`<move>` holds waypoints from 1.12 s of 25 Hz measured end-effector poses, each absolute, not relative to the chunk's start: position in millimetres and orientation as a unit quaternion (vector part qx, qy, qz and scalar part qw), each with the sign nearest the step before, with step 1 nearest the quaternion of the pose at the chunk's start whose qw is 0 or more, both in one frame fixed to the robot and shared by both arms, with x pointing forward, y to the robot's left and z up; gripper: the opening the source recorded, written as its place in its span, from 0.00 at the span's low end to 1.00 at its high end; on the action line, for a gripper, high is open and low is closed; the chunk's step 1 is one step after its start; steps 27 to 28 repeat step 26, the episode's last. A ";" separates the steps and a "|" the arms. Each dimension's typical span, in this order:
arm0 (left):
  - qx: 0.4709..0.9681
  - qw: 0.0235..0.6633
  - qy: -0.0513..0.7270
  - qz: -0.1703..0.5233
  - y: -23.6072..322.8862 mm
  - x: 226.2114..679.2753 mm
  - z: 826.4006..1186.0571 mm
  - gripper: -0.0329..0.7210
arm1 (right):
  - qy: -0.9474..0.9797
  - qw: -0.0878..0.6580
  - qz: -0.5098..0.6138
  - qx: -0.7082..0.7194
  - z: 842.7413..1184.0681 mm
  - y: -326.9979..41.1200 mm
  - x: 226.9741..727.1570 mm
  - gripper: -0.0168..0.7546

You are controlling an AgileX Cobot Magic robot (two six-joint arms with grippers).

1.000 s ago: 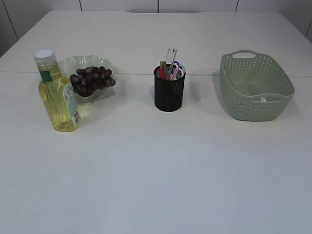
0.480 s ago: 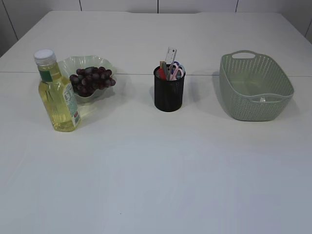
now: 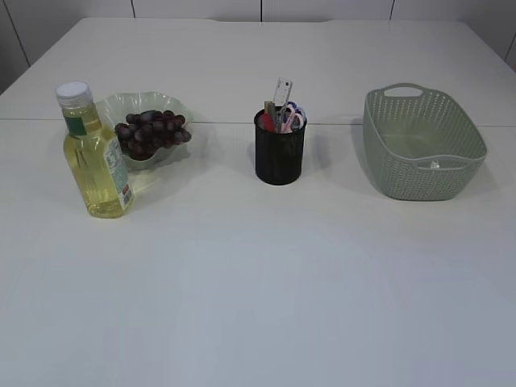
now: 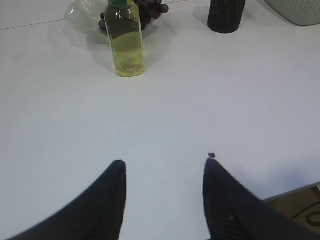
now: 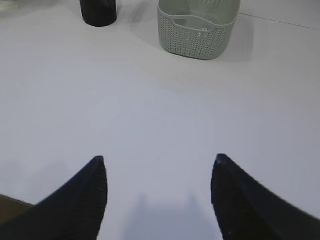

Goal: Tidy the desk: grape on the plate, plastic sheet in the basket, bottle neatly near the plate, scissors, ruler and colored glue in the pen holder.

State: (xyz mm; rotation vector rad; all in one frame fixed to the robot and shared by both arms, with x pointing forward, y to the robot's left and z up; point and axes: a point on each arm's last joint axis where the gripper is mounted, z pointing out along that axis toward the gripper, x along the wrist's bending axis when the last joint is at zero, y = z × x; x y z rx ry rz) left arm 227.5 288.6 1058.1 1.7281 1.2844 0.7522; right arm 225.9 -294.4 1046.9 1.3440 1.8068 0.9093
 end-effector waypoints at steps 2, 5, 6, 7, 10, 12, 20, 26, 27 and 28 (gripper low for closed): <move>0.689 0.417 0.512 0.300 288.6 227.5 1058.1 0.53 | 0.697 0.349 0.351 0.519 1046.9 -294.4 225.9 0.69; 0.688 0.418 0.512 0.300 288.6 227.6 1058.2 0.53 | 0.697 0.349 0.351 0.519 1046.9 -294.4 225.9 0.69; 0.688 0.418 0.512 0.300 288.6 227.6 1058.2 0.52 | 0.697 0.349 0.351 0.519 1046.9 -294.4 225.9 0.69; 0.688 0.418 0.512 0.300 288.6 227.6 1058.2 0.52 | 0.697 0.349 0.351 0.519 1046.9 -294.4 225.9 0.69; 0.688 0.418 0.512 0.300 288.6 227.6 1058.2 0.52 | 0.697 0.349 0.351 0.519 1046.9 -294.4 225.9 0.69; 0.688 0.418 0.512 0.300 288.6 227.6 1058.2 0.52 | 0.697 0.349 0.351 0.519 1046.9 -294.4 225.9 0.69; 0.688 0.418 0.512 0.300 288.6 227.6 1058.2 0.51 | 0.697 0.349 0.351 0.519 1046.9 -294.4 225.9 0.69; 0.688 0.418 0.512 0.300 288.6 227.6 1058.2 0.50 | 0.697 0.349 0.351 0.519 1046.9 -294.4 225.9 0.69; 0.688 0.418 0.512 0.300 288.6 227.6 1058.2 0.50 | 0.697 0.349 0.351 0.519 1046.9 -294.4 225.9 0.69; 0.688 0.418 0.512 0.300 288.6 227.6 1058.2 0.50 | 0.697 0.349 0.351 0.519 1046.9 -294.4 225.9 0.69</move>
